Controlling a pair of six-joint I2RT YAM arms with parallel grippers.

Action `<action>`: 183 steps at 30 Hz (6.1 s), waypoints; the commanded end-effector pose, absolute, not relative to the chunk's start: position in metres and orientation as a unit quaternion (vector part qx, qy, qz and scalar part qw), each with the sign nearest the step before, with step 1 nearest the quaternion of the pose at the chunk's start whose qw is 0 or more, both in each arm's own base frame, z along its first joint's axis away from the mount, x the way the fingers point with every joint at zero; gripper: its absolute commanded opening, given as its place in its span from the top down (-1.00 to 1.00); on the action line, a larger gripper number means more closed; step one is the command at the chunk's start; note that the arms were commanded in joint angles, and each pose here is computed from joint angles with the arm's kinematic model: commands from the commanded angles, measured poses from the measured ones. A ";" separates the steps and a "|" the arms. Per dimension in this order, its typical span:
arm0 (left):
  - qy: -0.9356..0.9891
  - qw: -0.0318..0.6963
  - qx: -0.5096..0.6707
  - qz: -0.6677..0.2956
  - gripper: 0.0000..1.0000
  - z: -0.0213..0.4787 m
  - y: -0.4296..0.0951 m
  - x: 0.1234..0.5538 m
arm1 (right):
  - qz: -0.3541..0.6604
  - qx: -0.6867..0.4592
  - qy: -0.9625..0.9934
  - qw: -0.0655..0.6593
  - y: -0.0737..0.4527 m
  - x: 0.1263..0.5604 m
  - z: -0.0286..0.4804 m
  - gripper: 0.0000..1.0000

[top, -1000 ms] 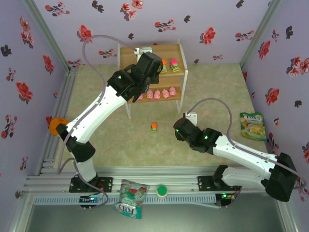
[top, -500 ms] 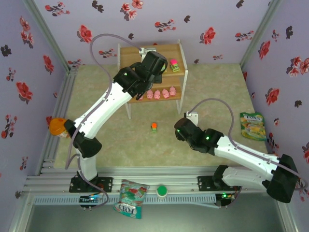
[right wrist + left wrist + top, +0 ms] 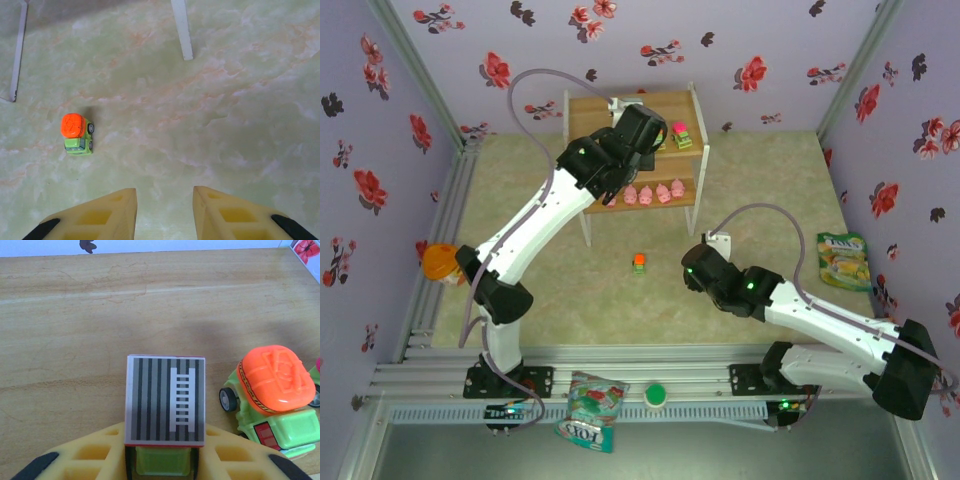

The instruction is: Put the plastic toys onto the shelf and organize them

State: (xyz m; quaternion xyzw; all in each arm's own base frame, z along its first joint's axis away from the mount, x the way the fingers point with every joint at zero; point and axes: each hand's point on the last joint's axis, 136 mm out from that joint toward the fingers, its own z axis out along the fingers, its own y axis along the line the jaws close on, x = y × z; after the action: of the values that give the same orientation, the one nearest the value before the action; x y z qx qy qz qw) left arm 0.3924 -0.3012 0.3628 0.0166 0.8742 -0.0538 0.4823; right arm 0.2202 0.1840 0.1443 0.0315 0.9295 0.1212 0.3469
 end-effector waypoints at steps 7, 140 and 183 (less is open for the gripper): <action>0.872 0.487 0.002 -0.050 0.30 0.366 -0.297 0.397 | 0.117 0.038 0.929 0.350 0.178 0.217 0.145 0.28; 0.900 0.432 0.046 0.010 -0.55 0.138 -0.136 0.268 | 0.085 -0.034 0.957 0.277 0.332 0.272 0.057 0.01; 0.921 0.388 0.020 -0.023 -0.55 0.090 -0.133 0.274 | 0.050 -0.029 0.967 0.248 0.326 0.279 0.018 0.18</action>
State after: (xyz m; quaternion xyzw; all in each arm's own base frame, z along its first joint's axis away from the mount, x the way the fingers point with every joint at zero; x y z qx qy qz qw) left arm 0.2705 -0.1326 0.0902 0.0329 0.9225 -0.0146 0.3844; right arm 0.2750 0.3272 0.0222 -0.0334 0.9668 0.0566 0.2470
